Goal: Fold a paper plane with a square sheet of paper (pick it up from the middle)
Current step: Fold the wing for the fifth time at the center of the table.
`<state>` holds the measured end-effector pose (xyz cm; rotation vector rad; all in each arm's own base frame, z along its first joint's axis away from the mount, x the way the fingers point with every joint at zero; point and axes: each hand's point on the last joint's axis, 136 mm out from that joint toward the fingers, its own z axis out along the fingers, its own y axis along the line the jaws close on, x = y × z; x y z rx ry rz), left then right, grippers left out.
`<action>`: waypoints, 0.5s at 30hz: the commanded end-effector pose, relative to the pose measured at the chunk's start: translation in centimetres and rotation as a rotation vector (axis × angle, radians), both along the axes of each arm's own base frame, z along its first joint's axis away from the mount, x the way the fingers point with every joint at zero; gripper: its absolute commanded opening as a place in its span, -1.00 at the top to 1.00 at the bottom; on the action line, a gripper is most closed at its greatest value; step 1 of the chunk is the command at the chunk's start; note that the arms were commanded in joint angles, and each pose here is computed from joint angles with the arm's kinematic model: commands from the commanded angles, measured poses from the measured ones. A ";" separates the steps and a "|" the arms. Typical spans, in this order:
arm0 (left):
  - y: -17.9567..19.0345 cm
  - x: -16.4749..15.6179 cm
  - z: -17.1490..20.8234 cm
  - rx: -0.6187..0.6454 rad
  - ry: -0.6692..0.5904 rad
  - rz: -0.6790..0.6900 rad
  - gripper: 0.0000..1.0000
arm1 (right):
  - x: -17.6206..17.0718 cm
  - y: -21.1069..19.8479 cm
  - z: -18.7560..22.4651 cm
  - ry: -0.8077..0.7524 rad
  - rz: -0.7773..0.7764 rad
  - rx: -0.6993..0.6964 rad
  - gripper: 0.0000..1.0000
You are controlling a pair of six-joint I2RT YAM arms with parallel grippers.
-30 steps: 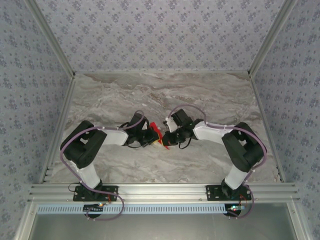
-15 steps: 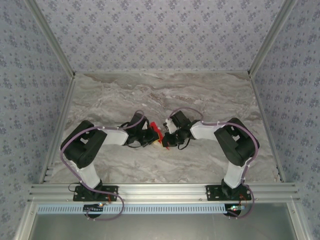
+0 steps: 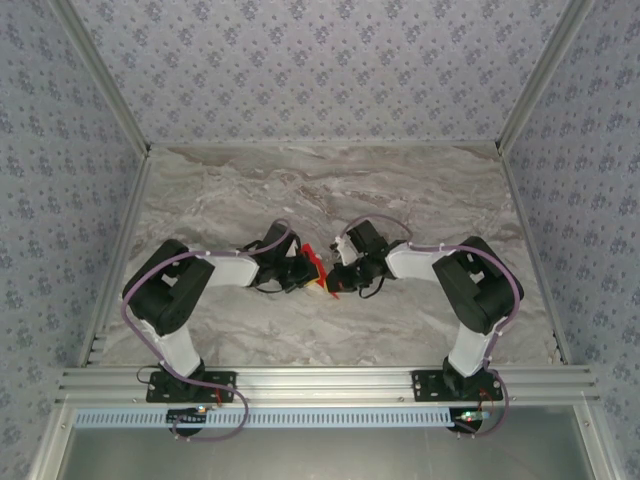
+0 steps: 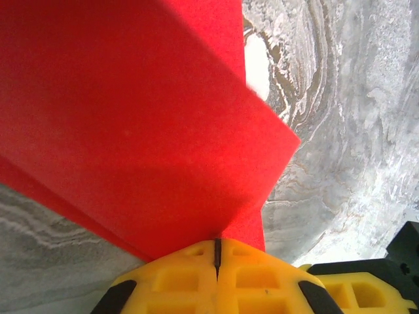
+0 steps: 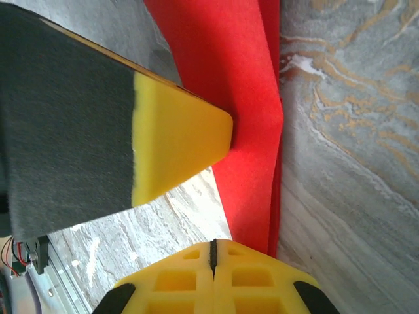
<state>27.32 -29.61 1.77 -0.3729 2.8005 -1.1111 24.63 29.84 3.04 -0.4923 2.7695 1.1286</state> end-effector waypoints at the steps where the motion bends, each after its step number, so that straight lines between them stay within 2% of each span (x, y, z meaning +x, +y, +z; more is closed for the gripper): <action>1: 3.9 -2.2 -5.1 0.220 0.113 0.035 0.89 | 0.8 0.1 -0.3 0.015 -0.017 -0.018 1.00; 6: 4.2 -2.4 -5.3 0.238 0.124 0.035 0.90 | 0.3 -0.6 -1.5 0.040 -0.022 -0.049 1.00; 15: 5.1 -2.9 -6.5 0.289 0.168 0.061 0.92 | -4.1 -3.6 -2.6 0.132 0.017 -0.113 1.00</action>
